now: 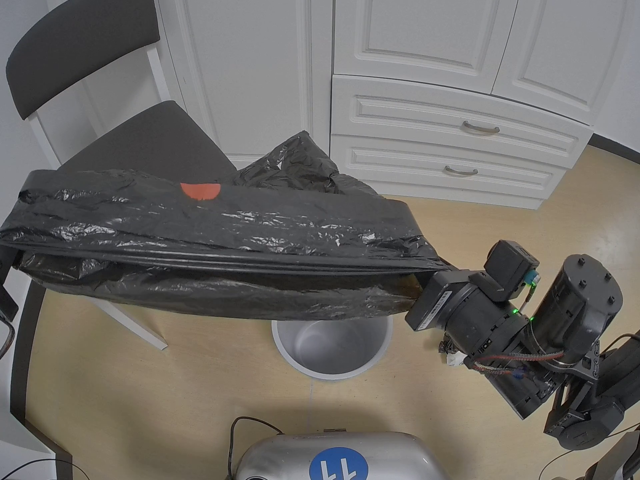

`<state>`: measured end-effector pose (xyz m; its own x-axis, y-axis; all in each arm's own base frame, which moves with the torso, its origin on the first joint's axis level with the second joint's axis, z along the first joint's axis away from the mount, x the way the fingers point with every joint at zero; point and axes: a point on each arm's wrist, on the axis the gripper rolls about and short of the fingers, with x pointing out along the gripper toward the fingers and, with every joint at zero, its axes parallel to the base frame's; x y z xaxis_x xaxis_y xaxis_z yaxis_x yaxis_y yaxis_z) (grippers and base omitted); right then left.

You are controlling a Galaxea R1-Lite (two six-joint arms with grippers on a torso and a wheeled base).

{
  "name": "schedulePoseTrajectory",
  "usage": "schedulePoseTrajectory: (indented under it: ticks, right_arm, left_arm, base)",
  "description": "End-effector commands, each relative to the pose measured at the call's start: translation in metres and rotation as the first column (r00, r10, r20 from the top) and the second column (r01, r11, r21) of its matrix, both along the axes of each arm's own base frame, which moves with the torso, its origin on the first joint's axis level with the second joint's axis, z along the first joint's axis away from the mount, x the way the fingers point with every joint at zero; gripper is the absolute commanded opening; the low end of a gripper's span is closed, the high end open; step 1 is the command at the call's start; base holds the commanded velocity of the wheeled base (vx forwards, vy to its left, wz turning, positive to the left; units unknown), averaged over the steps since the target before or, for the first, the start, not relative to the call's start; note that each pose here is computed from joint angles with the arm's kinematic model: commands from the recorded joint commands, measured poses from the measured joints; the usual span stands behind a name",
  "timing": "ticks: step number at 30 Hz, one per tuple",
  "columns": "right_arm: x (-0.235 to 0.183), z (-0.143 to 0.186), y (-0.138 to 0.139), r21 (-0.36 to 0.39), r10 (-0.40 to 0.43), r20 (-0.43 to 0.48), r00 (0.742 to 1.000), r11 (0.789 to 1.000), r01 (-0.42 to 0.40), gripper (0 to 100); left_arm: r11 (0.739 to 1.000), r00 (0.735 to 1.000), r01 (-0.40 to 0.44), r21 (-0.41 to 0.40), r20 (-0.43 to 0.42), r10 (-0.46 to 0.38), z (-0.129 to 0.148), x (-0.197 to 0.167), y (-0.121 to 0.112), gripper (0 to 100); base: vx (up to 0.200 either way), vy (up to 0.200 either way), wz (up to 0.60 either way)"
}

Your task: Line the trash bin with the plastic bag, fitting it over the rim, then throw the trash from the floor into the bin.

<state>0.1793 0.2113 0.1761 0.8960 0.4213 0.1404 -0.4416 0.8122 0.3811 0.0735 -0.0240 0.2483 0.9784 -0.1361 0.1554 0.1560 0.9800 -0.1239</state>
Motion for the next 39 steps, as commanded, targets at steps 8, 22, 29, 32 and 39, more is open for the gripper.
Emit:
schedulePoseTrajectory:
  ticks: [8, 22, 29, 32, 39]
  right_arm:
    - [0.017, 0.004, -0.022, 0.001, -0.050, 0.014, 0.999, 0.999, 0.050, 0]
    - [0.023, 0.000, -0.039, -0.087, -0.061, 0.026, 0.998, 0.994, 0.063, 0]
    - [0.010, 0.006, -0.045, -0.146, -0.053, 0.071, 0.996, 0.987, 0.063, 0]
    - [0.005, 0.008, -0.048, -0.164, -0.048, 0.076, 0.996, 0.985, 0.060, 0]
    - [-0.013, 0.009, -0.051, -0.249, -0.010, 0.015, 1.000, 0.968, 0.014, 0]
  left_arm:
    - [0.996, 0.996, 0.089, 0.016, -0.030, -0.088, 0.016, 0.043, -0.029, 0]
    - [0.989, 0.989, 0.144, 0.029, -0.040, -0.143, 0.018, 0.064, -0.040, 0]
    - [0.988, 0.988, 0.151, 0.019, -0.028, -0.150, 0.011, 0.047, -0.032, 0]
    - [0.988, 0.988, 0.153, 0.024, -0.029, -0.153, 0.010, 0.046, -0.032, 0]
    - [0.980, 0.979, 0.194, 0.040, -0.071, -0.190, -0.006, 0.035, -0.032, 0]
  base:
    - [0.000, 0.000, 0.00]
    - [0.000, 0.000, 0.00]
    - [0.000, 0.000, 0.00]
    - [0.000, 0.000, 0.00]
    - [0.000, 0.000, 0.00]
